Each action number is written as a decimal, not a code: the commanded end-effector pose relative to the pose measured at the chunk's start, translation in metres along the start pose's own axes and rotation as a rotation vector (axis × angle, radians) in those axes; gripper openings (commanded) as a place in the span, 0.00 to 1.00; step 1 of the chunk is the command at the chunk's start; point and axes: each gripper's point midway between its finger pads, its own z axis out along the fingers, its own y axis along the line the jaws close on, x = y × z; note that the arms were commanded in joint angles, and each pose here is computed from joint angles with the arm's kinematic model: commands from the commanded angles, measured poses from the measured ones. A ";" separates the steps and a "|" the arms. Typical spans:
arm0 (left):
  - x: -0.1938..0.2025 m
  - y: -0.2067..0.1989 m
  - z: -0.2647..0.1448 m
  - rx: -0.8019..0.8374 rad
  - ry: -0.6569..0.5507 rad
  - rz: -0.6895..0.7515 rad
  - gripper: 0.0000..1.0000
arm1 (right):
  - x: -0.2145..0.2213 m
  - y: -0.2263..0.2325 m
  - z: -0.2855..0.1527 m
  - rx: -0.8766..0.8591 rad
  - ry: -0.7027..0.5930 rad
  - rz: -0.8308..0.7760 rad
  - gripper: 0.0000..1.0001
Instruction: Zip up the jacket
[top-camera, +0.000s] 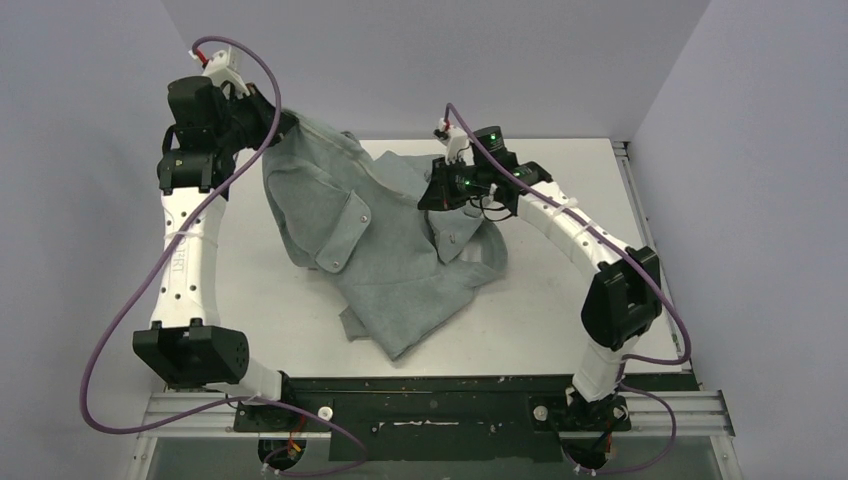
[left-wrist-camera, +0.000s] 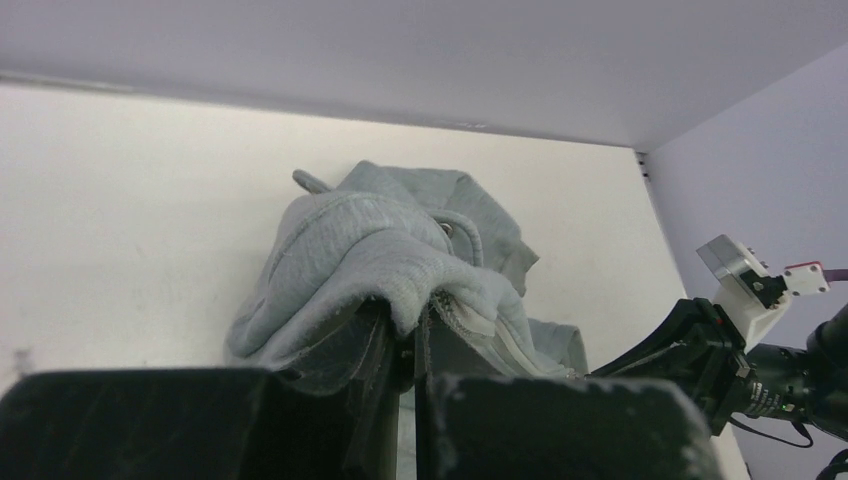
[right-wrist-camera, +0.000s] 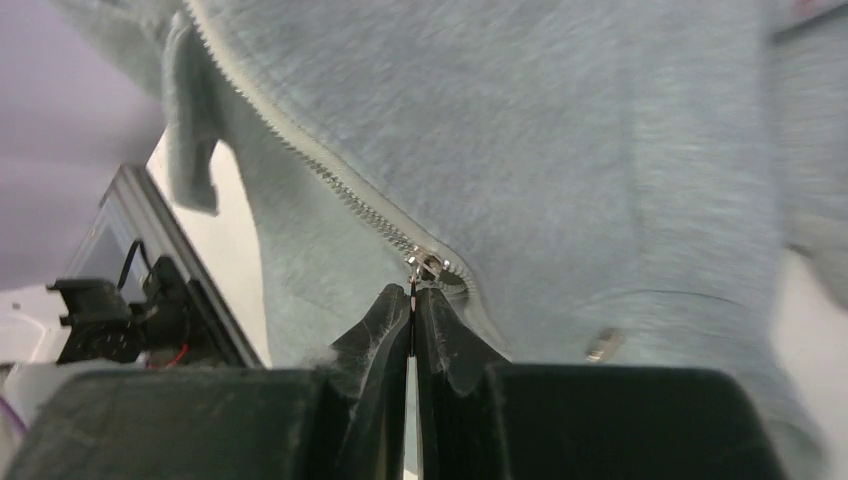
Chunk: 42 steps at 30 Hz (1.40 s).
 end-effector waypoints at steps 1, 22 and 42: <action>-0.056 -0.095 -0.016 0.278 -0.141 0.132 0.00 | -0.086 0.007 -0.108 0.136 -0.310 -0.105 0.00; 0.101 0.014 0.026 0.022 0.179 -0.028 0.00 | 0.056 -0.044 -0.050 0.198 -0.043 0.076 0.00; 0.088 0.072 -0.024 -0.273 0.058 -0.010 0.00 | 0.082 -0.044 0.056 0.058 0.104 0.073 0.00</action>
